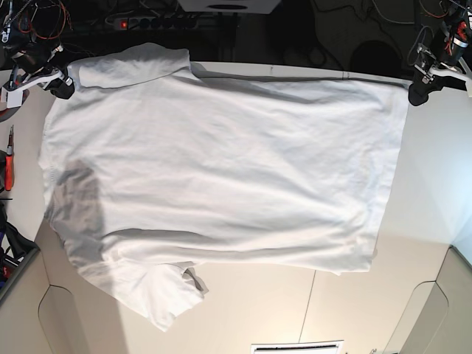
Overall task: Layout the t-shirt on the table in an organized manner, then fold the t-shirt properly
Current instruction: 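Hold the hem corners taut with both grippers, smoothing the shirt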
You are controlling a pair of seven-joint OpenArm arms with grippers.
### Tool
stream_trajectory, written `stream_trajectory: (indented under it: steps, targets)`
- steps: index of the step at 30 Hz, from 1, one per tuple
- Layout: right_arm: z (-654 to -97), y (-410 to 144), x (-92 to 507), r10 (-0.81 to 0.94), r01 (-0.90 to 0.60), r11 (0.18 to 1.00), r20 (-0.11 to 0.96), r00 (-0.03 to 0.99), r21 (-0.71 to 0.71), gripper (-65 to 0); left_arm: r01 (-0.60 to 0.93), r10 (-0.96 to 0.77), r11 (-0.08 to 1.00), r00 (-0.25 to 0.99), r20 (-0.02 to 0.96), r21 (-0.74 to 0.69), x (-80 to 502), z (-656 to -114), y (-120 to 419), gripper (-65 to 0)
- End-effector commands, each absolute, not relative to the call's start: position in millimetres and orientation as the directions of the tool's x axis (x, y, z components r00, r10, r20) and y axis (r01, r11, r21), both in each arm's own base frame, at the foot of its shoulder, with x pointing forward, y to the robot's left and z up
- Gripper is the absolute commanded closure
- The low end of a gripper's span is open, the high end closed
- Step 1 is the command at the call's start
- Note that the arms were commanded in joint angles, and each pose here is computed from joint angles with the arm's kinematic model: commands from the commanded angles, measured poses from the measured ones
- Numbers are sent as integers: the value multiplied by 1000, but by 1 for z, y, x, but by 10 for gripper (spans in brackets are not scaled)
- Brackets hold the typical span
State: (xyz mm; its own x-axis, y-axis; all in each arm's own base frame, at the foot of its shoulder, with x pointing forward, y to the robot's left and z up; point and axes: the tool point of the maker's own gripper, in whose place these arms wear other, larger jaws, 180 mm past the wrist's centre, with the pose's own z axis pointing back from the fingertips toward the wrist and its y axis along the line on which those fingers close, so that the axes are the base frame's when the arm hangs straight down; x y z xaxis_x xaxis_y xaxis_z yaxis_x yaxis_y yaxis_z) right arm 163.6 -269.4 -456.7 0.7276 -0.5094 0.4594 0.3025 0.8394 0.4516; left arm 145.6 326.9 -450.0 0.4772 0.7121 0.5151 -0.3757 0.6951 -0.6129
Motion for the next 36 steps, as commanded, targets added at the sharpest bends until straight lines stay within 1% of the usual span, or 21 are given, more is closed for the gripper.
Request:
stream_trajectory:
  steps: [1, 5, 9, 12, 18, 19, 20, 23, 27, 28, 36]
  targets:
    - [-448, -274, 171, -508, 287, 841, 489, 709, 458, 0, -356, 697, 709, 482, 531, -608, 148, -444, 331, -344]
    - [-448, -274, 171, -508, 287, 841, 489, 709, 458, 0, -333, 694, 704, 509, 508, -627, 151, -447, 317, -344]
    - [-448, -274, 171, -508, 287, 841, 488, 709, 458, 0, -282, 661, 709, 585, 470, -646, 157, -458, 285, -344]
    - [-448, -274, 170, -508, 287, 841, 485, 712, 458, 0, -256, 643, 709, 617, 453, -657, 160, -463, 269, -344]
    - [-449, -273, 169, -506, 287, 841, 480, 717, 458, 0, -252, 641, 709, 620, 452, -659, 161, -463, 267, -339]
    - [-449, -273, 169, -506, 287, 841, 480, 717, 458, 0, -252, 641, 709, 620, 452, -659, 161, -463, 267, -319]
    - [-449, -273, 169, -506, 287, 841, 480, 717, 458, 0, -252, 641, 708, 620, 452, -659, 161, -463, 267, -279]
    - [-449, -273, 169, -506, 287, 841, 480, 717, 458, 0, -252, 645, 706, 616, 452, -662, 161, -462, 267, -133]
    - [-449, -273, 169, -506, 287, 841, 477, 719, 458, 0, -251, 657, 695, 603, 453, -674, 163, -460, 267, -14]
    - [-449, -273, 169, -505, 287, 841, 477, 719, 458, 0, -251, 658, 694, 602, 452, -675, 163, -460, 267, 0]
    - [-449, -273, 169, -506, 287, 841, 478, 718, 458, 0, -251, 661, 693, 595, 458, -676, 164, -459, 269, 0]
